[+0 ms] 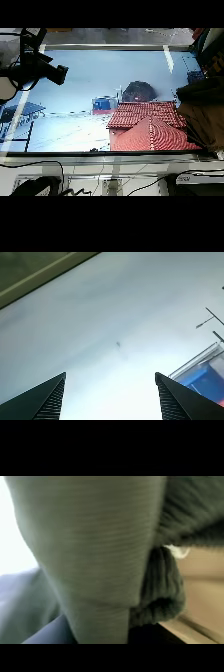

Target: Fold the clothes and pants, and hang the long-sleeved shirts on hangers.

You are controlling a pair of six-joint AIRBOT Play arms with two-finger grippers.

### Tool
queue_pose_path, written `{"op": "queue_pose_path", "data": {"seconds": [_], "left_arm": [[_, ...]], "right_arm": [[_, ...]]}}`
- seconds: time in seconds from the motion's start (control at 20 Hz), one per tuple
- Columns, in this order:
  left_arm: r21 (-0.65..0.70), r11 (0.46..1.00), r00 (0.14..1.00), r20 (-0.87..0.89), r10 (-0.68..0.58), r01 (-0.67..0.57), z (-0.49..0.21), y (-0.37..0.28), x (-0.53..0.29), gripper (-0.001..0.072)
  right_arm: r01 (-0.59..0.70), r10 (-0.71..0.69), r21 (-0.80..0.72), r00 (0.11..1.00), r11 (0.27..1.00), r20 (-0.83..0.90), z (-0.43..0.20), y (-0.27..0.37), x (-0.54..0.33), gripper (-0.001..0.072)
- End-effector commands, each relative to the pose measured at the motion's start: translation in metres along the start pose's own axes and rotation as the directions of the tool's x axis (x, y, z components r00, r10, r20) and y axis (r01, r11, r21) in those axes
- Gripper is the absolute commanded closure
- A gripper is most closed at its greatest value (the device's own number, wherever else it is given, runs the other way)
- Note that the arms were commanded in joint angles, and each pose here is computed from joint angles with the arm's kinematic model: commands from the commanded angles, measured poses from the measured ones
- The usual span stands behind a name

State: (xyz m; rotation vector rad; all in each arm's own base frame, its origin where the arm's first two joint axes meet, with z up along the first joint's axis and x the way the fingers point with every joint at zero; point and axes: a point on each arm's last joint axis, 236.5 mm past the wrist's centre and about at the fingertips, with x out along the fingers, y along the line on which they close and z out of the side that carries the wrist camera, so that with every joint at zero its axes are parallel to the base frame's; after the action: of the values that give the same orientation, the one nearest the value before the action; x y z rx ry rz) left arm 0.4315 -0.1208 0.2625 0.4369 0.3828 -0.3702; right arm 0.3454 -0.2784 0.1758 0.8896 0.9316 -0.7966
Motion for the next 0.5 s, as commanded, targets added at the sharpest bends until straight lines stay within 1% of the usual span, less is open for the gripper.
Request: {"op": "queue_pose_path", "data": {"seconds": [0.0,0.05,0.1,0.15,0.2,0.25,0.3,0.45], "left_arm": [[0.004,1.0,1.0,-0.005,0.003,-0.003,-0.001,0.001,0.0,0.011],[0.004,1.0,1.0,-0.005,0.003,-0.003,-0.001,0.001,0.0,0.011],[0.004,1.0,1.0,-0.005,0.003,-0.003,-0.001,0.001,0.0,0.0109],[0.004,1.0,1.0,-0.005,0.003,-0.003,-0.001,0.001,0.0,0.0109],[0.004,1.0,1.0,-0.005,0.003,-0.003,-0.001,0.001,0.0,0.0108],[0.004,1.0,1.0,-0.005,0.003,-0.003,-0.001,0.001,0.0,0.0108],[0.004,1.0,1.0,-0.005,0.003,-0.003,-0.001,0.001,0.0,0.0108],[0.004,1.0,1.0,-0.005,0.003,-0.003,-0.001,0.001,0.0,0.0109]], "right_arm": [[0.352,-0.348,0.166,0.936,0.921,-0.05,-0.005,-0.104,-0.021,0.0665],[0.378,-0.374,0.149,0.926,0.914,-0.055,-0.006,-0.11,-0.024,0.0664],[0.377,-0.372,0.14,0.926,0.916,-0.059,-0.007,-0.11,-0.023,0.0664],[0.377,-0.372,0.144,0.926,0.915,-0.06,-0.007,-0.109,-0.021,0.0633],[0.373,-0.369,0.149,0.928,0.916,-0.053,-0.005,-0.109,-0.019,0.0465],[0.37,-0.368,0.147,0.929,0.917,-0.047,-0.003,-0.108,-0.016,0.0165],[0.375,-0.371,0.125,0.927,0.919,-0.056,-0.004,-0.109,-0.015,0.0022],[0.37,-0.367,0.046,0.928,0.928,-0.065,-0.007,-0.108,-0.014,0.0024]]}}
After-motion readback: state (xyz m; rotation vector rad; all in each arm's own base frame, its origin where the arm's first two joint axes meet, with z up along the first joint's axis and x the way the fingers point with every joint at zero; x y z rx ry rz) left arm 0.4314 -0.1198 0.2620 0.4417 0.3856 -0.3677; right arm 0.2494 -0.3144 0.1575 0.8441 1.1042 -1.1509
